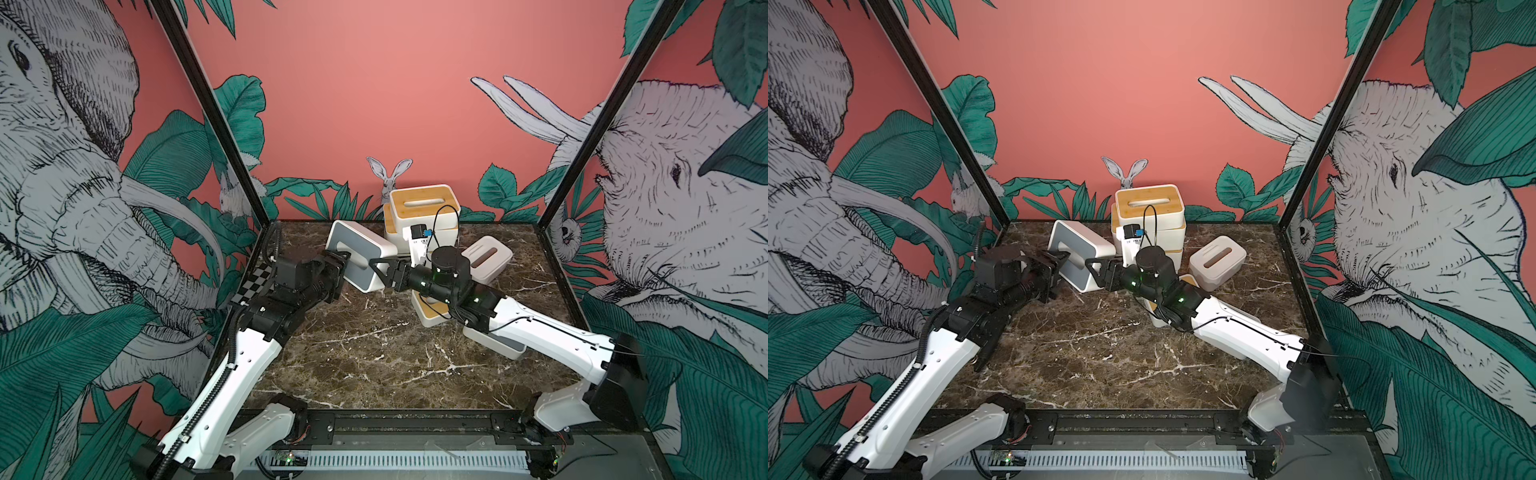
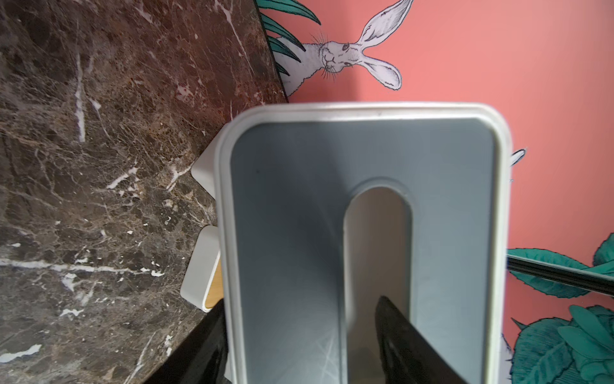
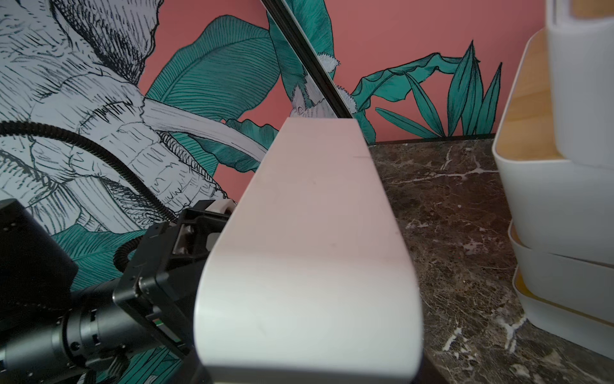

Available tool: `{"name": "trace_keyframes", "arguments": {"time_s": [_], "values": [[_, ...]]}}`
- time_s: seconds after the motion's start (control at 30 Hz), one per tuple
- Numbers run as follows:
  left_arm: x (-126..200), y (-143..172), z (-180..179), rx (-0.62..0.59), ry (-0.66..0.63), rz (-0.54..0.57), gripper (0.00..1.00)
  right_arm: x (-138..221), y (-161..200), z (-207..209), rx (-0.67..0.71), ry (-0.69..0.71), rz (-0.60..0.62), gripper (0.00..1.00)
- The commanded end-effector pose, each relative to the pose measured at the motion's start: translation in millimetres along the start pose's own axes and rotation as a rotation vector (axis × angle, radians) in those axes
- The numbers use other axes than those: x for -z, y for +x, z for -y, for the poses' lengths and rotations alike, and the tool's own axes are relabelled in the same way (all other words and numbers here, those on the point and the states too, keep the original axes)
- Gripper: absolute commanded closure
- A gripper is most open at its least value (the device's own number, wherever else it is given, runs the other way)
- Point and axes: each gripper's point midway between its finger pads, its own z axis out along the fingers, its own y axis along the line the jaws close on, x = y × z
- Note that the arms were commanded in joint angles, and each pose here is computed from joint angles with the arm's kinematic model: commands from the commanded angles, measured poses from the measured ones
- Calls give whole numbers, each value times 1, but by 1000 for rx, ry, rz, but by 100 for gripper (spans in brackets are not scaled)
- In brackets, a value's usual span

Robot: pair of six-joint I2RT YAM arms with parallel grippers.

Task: Stack the tissue boxes
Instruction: Pick up the tissue box from the center of the board, then place the tissue box at the tissue box.

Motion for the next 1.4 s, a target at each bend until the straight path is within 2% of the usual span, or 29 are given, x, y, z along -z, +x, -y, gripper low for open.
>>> {"name": "trace_keyframes", "arguments": {"time_s": [0.0,0.1,0.27,0.43,0.6,0.73,0.87,1.0,1.37], "values": [[21,-5,23,-71,83,39,22,25,-48,-35,55,-62,133,50],[36,-9,32,-146,96,71,16,33,-57,-43,79,-73,138,51],[79,-27,51,-301,109,188,10,55,-93,-61,93,-91,159,52],[135,-52,58,-447,55,366,7,79,-131,-55,29,-87,126,52],[159,-60,61,-549,29,436,4,109,-174,-45,13,-65,122,53],[152,-51,76,-671,81,398,1,120,-202,-35,-33,-116,87,52],[128,-31,93,-766,144,275,1,123,-227,-21,-108,-187,48,52],[102,-20,93,-766,152,188,1,110,-236,10,-197,-199,-36,51],[79,-24,78,-742,98,179,1,104,-244,68,-303,-150,-48,51]]}}
